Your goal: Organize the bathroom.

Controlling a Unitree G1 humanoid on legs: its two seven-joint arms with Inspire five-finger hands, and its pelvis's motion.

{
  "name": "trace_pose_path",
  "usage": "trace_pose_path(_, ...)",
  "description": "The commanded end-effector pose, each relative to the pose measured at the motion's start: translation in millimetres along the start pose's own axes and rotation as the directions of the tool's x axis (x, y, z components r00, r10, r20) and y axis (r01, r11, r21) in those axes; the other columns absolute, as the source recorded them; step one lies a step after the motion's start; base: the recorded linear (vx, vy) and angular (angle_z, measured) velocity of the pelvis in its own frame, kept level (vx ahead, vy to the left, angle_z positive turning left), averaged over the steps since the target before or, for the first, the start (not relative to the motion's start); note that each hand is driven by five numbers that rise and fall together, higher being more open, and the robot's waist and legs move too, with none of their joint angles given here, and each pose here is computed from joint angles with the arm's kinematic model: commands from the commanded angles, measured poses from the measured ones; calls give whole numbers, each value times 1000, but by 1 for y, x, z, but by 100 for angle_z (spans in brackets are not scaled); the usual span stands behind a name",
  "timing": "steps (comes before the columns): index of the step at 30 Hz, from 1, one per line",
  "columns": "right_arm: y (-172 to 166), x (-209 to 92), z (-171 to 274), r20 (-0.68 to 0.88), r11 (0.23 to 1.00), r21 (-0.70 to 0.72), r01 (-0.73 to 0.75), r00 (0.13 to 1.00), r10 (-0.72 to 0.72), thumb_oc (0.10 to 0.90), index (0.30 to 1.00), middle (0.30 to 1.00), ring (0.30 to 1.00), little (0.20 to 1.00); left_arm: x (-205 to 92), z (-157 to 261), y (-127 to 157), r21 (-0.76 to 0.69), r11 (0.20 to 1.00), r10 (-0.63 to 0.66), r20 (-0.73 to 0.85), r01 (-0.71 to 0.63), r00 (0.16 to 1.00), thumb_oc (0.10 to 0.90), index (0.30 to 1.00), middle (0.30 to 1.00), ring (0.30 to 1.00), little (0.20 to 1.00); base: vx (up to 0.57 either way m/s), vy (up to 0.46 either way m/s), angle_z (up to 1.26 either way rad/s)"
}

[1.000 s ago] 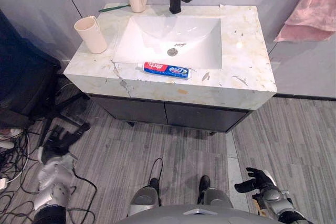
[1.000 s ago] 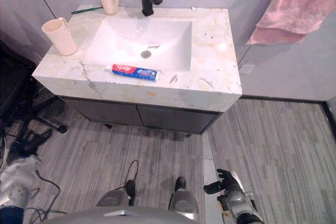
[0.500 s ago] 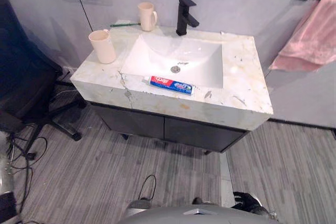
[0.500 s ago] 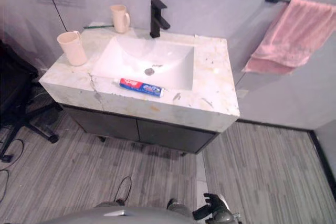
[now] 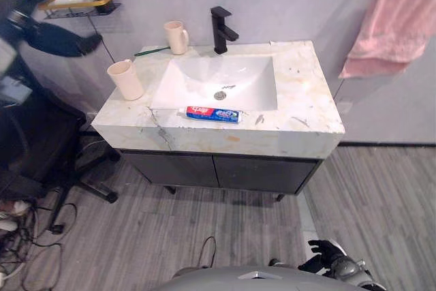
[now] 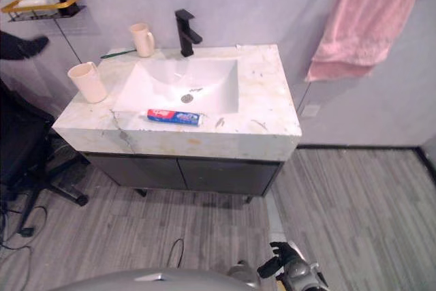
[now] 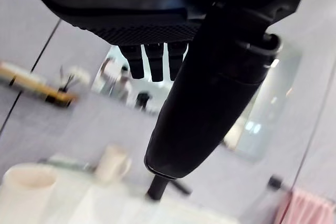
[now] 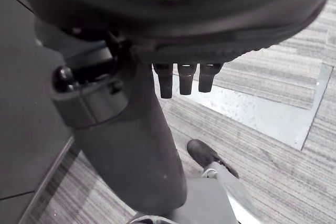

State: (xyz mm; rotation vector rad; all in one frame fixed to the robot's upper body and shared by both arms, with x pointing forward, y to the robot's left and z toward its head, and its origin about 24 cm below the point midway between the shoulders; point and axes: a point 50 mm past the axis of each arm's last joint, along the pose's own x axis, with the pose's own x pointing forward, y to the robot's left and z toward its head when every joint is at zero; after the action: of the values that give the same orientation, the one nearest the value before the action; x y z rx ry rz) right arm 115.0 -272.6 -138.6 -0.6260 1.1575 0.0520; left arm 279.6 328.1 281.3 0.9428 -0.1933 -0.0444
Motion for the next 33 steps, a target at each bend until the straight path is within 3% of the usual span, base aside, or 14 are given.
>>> trace_pose_path(1,-4,2,19,56,998,-57,1,998,3,800,900,900,900,900,2,26,42,79,997,-5,93,-2,996,800,900,900,900,900,-29,44,-7)
trace_pose_path(10,-19,4,22,34,995,-87,46,998,-43,800,900,900,900,900,31,17,33,133,953,-266,-67,272,962,800,900,900,900,900,-28,48,-4)
trace_pose_path(17,-23,4,18,23,994,-102,49,999,-47,800,900,900,900,900,36,15,22,109,922,-360,-111,371,926,800,900,900,900,900,5,10,-1)
trace_pose_path(28,-33,3,10,7,992,-101,73,997,-72,800,900,900,900,900,43,20,1,15,912,-407,-94,410,909,800,900,900,900,900,6,23,-4)
trace_pose_path(33,-39,2,9,27,991,-80,106,994,-105,800,900,900,900,900,46,30,-6,-64,934,-354,-16,352,935,800,900,900,900,900,7,7,-2)
